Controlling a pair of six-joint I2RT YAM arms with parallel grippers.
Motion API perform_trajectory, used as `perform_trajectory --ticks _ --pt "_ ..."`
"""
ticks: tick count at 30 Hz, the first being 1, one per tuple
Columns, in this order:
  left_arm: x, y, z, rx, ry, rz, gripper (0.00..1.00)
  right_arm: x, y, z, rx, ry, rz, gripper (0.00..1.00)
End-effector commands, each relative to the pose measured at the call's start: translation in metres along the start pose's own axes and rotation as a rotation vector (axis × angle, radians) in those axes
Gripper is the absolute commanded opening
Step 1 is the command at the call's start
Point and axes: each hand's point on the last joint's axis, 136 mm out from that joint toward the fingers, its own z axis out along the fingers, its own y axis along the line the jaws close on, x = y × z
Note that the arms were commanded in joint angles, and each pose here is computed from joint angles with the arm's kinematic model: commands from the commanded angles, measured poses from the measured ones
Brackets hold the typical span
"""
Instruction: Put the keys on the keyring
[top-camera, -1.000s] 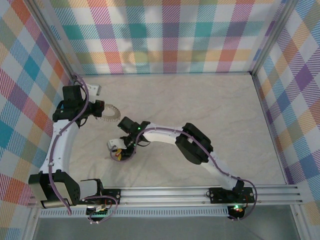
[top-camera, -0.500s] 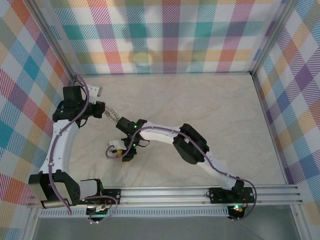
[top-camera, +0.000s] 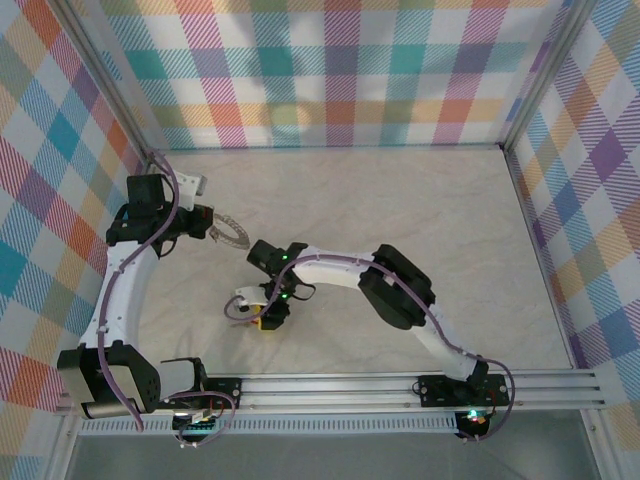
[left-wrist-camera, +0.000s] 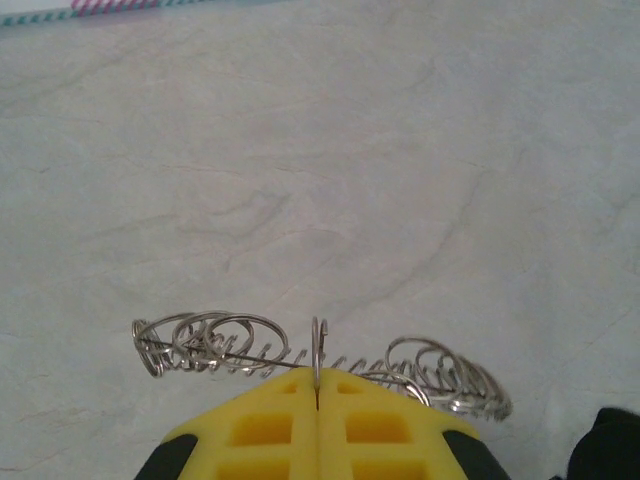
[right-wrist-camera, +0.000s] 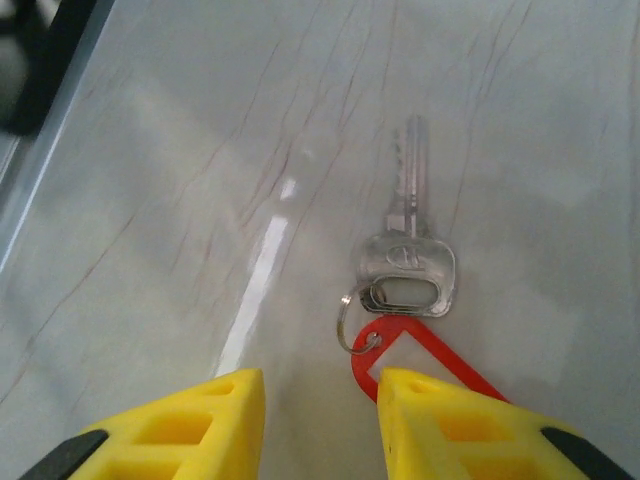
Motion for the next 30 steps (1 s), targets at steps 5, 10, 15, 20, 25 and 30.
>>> perform_trajectory --ticks 5,10,15,20,25,30 --pt "-0.014 -0.007 -0.003 0.049 -0.085 -0.007 0.0 0.085 0.011 -0.051 0.096 0.024 0.321 0.36" --pt "-0.021 -0.008 0.0 0.071 -0.12 -0.015 0.0 0.118 0.03 -0.075 0.131 -0.073 0.462 0.35" --pt "-0.023 -0.009 0.003 0.082 -0.127 -0.015 0.0 0.12 0.031 -0.083 0.183 -0.117 0.464 0.36" --pt "-0.02 -0.014 0.001 0.095 -0.128 -0.007 0.0 0.118 0.031 -0.086 0.217 -0.143 0.409 0.37" --pt "-0.017 -0.019 -0.005 0.111 -0.131 0.013 0.0 0.102 0.042 -0.104 0.225 -0.196 0.302 0.38" --pt "-0.015 -0.025 -0.006 0.134 -0.134 0.018 0.0 0.092 0.033 -0.134 0.306 -0.217 0.348 0.4"
